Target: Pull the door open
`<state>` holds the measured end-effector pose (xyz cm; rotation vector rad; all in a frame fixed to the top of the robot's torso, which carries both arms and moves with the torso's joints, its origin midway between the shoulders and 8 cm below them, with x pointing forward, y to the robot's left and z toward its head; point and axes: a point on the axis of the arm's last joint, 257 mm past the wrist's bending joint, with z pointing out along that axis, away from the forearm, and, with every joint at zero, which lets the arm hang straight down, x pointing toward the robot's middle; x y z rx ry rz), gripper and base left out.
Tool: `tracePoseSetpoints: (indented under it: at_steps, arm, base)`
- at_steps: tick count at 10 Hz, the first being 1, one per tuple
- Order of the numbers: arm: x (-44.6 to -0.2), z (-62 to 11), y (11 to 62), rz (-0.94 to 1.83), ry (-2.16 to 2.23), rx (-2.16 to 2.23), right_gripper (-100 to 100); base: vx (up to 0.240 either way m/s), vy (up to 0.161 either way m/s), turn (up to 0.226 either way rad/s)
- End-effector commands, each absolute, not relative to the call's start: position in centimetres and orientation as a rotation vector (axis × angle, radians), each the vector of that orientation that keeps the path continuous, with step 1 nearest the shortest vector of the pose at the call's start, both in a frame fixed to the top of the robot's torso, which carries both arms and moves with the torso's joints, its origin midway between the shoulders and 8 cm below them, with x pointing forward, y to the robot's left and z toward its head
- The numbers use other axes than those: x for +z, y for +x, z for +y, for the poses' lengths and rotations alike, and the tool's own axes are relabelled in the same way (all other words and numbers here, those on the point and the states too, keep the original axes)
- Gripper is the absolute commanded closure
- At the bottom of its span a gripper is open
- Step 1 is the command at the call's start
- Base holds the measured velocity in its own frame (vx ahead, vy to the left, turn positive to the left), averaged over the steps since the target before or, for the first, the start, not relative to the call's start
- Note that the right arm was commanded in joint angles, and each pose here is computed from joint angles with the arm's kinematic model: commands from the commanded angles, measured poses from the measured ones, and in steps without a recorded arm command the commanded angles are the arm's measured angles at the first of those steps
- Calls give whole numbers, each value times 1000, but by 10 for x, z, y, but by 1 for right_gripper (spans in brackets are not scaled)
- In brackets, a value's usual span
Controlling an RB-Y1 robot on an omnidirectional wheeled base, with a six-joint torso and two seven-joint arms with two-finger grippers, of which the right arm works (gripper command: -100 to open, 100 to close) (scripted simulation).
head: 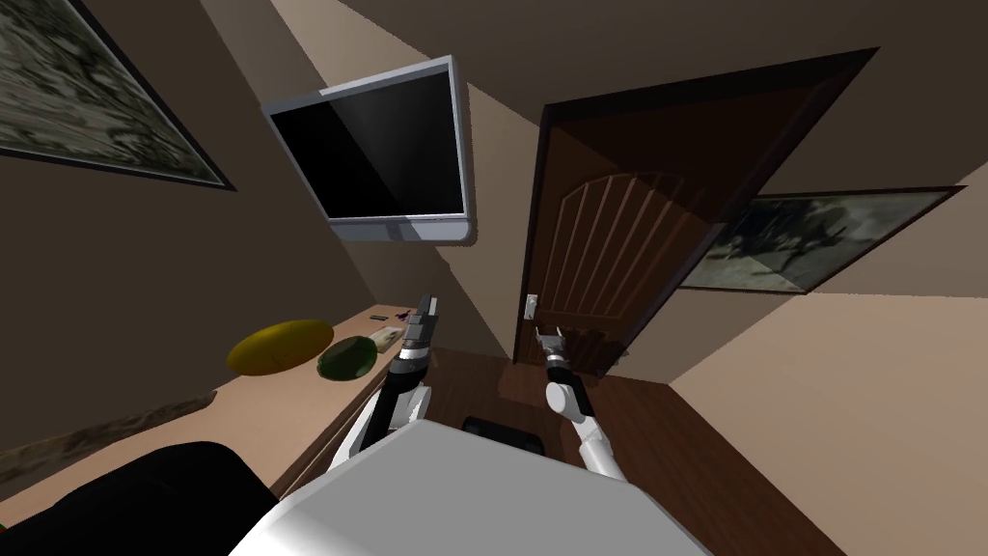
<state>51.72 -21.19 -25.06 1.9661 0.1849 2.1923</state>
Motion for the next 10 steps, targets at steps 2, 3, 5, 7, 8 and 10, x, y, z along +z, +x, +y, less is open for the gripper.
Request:
tracePoseSetpoints:
  at_steps: [2, 3, 5, 7, 8, 10]
  arm:
    - [-267, -206, 523, 116, 2059, 2208, -100]
    - [-274, -204, 525, 85, 2099, 2212, -100]
    - [-284, -201, 528, 42, 2150, 2215, -100]
    - [-294, -199, 530, -4, 2203, 2215, -100]
    - [-291, -200, 529, 13, 2185, 2215, -100]
    - [-297, -228, 528, -22, 2184, 2194, -100]
  base:
    - [136, -3, 57]
    - [157, -35, 48]
    - [128, -27, 30]
    - [154, -34, 37]
    - [67, -18, 9]
    - [3, 80, 130]
